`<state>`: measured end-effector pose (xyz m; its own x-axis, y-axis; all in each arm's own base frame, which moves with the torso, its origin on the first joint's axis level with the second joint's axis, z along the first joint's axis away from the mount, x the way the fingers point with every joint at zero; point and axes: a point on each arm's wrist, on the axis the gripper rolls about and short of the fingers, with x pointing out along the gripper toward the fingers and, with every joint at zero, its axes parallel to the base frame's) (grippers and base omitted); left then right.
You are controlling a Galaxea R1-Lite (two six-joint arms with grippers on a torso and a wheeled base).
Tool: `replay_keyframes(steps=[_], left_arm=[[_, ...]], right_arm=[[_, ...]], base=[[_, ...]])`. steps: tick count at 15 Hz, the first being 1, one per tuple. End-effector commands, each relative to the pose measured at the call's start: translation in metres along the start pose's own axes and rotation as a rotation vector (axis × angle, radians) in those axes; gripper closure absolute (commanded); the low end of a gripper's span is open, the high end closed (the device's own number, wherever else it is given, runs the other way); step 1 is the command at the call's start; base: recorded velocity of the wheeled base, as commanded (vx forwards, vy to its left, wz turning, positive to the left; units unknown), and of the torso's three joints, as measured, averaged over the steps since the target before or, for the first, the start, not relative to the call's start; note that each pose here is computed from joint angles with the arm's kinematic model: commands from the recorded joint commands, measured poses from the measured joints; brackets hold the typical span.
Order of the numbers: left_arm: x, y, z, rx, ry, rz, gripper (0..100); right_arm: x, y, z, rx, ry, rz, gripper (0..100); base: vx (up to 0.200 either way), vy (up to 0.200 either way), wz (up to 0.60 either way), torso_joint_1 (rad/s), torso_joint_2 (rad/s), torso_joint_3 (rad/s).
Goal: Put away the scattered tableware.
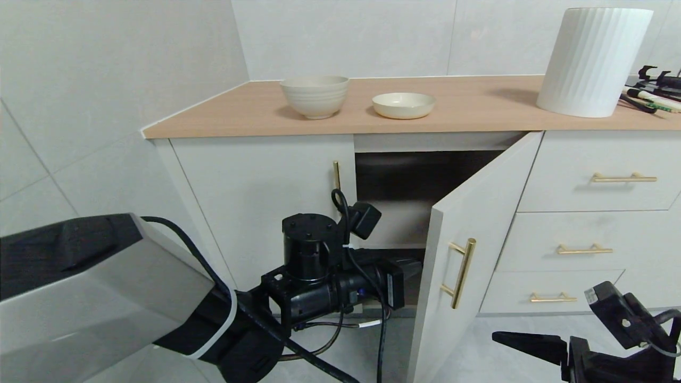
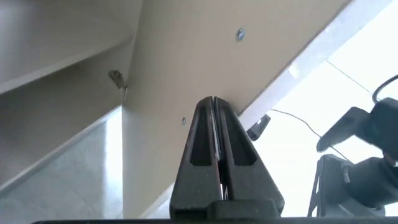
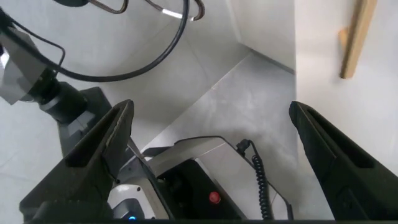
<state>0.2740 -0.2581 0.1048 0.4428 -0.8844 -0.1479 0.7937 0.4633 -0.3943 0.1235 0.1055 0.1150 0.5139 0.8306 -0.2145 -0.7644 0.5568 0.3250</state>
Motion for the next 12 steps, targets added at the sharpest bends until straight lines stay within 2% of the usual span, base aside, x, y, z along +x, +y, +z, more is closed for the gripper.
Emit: replay_keyframes(steps=[1, 4, 6, 9, 11, 12], left_arm=[[0.005, 0.001, 0.004, 0.002, -0.007, 0.0, 100], [0.01, 0.002, 0.004, 0.003, -0.005, -0.001, 100], [0.019, 0.004, 0.005, 0.006, -0.009, -0.007, 100], [0.029, 0.005, 0.007, 0.0, 0.01, -0.005, 100], [0.038, -0.03, 0.008, 0.019, 0.04, -0.081, 100], [0.039, -0.055, 0.011, 0.032, 0.051, -0.134, 100]], right_arm=[[0.0, 0.001, 0.001, -0.002, -0.009, 0.002, 0], [0.001, 0.003, 0.002, -0.001, -0.01, 0.016, 0], [0.001, 0.018, 0.007, 0.054, -0.029, 0.104, 0], [-0.004, 0.025, 0.014, 0.061, -0.063, 0.137, 0], [-0.01, 0.033, 0.018, 0.051, -0.075, 0.178, 0], [-0.016, 0.039, 0.02, 0.043, -0.089, 0.21, 0]], base=[[0.0, 0.0, 0.0, 0.0, 0.0, 0.0], [0.0, 0.0, 0.0, 0.0, 0.0, 0.0], [0.0, 0.0, 0.0, 0.0, 0.0, 0.0], [0.0, 0.0, 0.0, 0.0, 0.0, 0.0], [0.0, 0.0, 0.0, 0.0, 0.0, 0.0], [0.0, 0.0, 0.0, 0.0, 0.0, 0.0]])
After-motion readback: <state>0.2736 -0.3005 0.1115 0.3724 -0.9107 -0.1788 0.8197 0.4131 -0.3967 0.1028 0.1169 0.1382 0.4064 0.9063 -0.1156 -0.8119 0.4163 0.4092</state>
